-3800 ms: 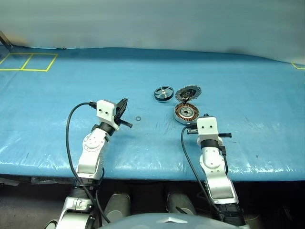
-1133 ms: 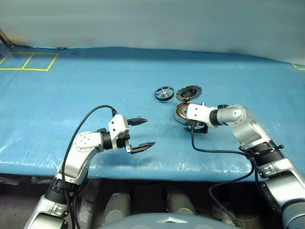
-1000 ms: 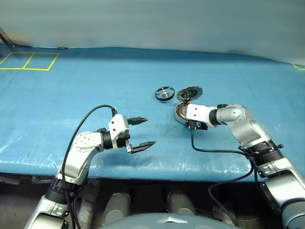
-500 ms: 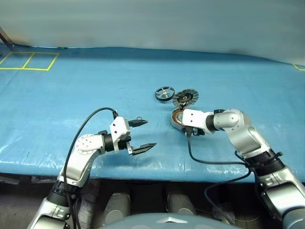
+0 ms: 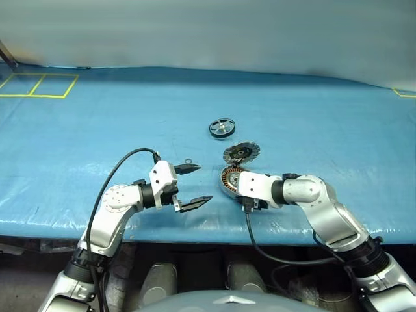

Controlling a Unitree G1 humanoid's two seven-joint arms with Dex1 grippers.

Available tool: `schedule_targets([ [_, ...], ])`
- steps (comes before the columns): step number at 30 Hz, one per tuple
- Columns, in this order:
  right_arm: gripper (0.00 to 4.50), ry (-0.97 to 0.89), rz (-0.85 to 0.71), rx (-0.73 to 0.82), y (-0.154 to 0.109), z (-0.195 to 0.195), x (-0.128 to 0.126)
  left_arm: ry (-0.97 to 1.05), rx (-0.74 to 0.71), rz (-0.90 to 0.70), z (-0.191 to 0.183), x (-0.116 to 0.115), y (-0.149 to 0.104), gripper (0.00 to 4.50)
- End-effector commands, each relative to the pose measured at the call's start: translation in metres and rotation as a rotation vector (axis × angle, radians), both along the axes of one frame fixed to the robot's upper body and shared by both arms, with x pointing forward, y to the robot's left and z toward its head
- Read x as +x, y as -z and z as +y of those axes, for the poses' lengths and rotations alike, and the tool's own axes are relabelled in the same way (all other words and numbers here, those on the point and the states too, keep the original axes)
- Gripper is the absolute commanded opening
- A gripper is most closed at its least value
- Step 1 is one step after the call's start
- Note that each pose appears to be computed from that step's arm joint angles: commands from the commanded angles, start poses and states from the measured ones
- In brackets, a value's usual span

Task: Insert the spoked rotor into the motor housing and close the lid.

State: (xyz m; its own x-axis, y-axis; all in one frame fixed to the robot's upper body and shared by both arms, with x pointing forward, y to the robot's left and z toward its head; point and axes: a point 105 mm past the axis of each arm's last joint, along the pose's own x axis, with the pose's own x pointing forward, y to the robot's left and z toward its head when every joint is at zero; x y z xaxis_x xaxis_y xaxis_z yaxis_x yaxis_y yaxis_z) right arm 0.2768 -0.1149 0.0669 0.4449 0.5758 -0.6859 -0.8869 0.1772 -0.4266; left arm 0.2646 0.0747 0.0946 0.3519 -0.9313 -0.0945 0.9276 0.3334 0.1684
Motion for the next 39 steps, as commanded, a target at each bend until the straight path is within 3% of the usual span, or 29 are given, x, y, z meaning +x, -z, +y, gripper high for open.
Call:
schedule_targets([
  [1, 2.09, 0.013, 0.041, -0.028, 0.013, -0.001, -0.001, 0.01, -0.007, -0.029, -0.002, 0.003, -0.007, 4.5],
  [7, 2.09, 0.007, -0.039, -0.103, 0.017, -0.004, 0.01, 0.009, -0.007, -0.033, -0.003, 0.003, -0.008, 4.5],
  [20, 2.09, 0.031, -0.049, -0.081, 0.013, -0.005, 0.018, 0.0, -0.009, -0.023, -0.003, 0.001, -0.006, 4.5],
  [25, 3.76, 0.023, -0.053, -0.05, 0.008, -0.001, 0.017, -0.001, -0.01, -0.022, -0.002, 0.002, -0.006, 4.5],
  [31, 3.76, -0.036, -0.097, 0.037, -0.012, 0.006, 0.01, -0.032, -0.079, -0.008, -0.001, 0.005, -0.015, 4.5],
  [39, 3.76, -0.052, -0.015, 0.359, -0.044, 0.021, -0.015, -0.054, -0.09, -0.009, 0.007, 0.01, -0.024, 4.5],
])
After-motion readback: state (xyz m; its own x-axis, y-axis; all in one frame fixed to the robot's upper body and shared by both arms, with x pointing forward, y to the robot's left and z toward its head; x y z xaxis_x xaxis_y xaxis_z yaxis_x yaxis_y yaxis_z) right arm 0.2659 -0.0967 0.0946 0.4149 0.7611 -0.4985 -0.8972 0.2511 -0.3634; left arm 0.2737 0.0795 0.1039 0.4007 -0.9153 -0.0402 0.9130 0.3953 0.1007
